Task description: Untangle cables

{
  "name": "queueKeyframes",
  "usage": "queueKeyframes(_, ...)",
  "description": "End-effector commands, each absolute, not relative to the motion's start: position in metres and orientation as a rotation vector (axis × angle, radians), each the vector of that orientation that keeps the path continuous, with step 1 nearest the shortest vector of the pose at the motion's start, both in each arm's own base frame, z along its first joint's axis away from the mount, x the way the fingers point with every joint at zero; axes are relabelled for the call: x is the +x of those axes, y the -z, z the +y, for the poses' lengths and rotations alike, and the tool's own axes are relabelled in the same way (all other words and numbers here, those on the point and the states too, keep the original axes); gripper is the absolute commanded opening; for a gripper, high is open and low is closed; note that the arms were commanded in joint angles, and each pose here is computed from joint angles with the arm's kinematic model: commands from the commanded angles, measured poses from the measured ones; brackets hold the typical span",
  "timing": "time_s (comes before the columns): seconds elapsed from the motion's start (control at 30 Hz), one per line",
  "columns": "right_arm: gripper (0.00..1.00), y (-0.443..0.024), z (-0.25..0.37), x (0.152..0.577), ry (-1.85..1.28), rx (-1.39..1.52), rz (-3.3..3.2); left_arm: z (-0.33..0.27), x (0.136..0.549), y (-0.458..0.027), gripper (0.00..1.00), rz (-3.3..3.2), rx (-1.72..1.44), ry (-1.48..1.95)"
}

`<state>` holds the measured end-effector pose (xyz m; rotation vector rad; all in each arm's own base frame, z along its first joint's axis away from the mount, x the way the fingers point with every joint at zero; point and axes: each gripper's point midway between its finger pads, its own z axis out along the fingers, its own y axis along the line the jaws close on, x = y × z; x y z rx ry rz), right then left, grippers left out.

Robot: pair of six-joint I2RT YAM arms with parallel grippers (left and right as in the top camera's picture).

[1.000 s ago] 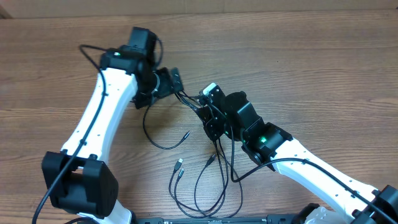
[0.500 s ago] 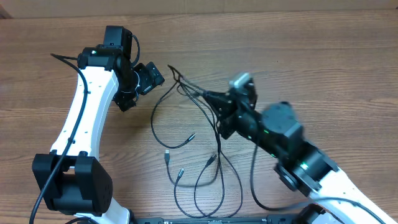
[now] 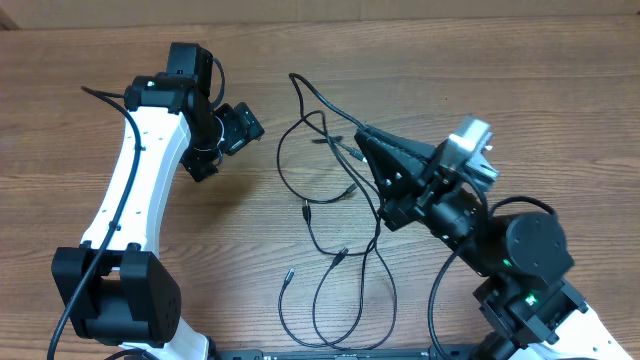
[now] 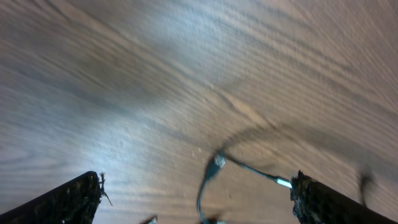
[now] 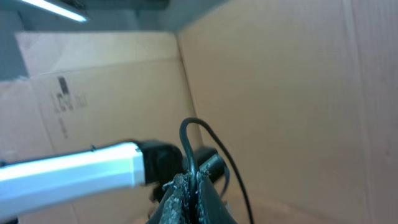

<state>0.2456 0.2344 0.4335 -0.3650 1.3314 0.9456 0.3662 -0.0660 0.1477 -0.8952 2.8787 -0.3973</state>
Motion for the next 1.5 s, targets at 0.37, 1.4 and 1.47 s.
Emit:
queueKeyframes(0.37,0.04,-0.422,0.244,0.274,-0.917,-0.312,1.372,-0.163,0.308,-0.182,1.0,3.072,-1.131,1.008)
queueKeyframes(1.4,0.04,-0.432,0.275,0.224,-1.277,-0.5,1.343,-0.107,0.405,-0.169,1.0,2.333,-1.774,0.63)
queueKeyframes(1.47,0.04,-0.438,0.273,0.222,-1.279,-0.499,1.314,-0.101,0.403,-0.167,0.99,2.326,-1.77,0.579)
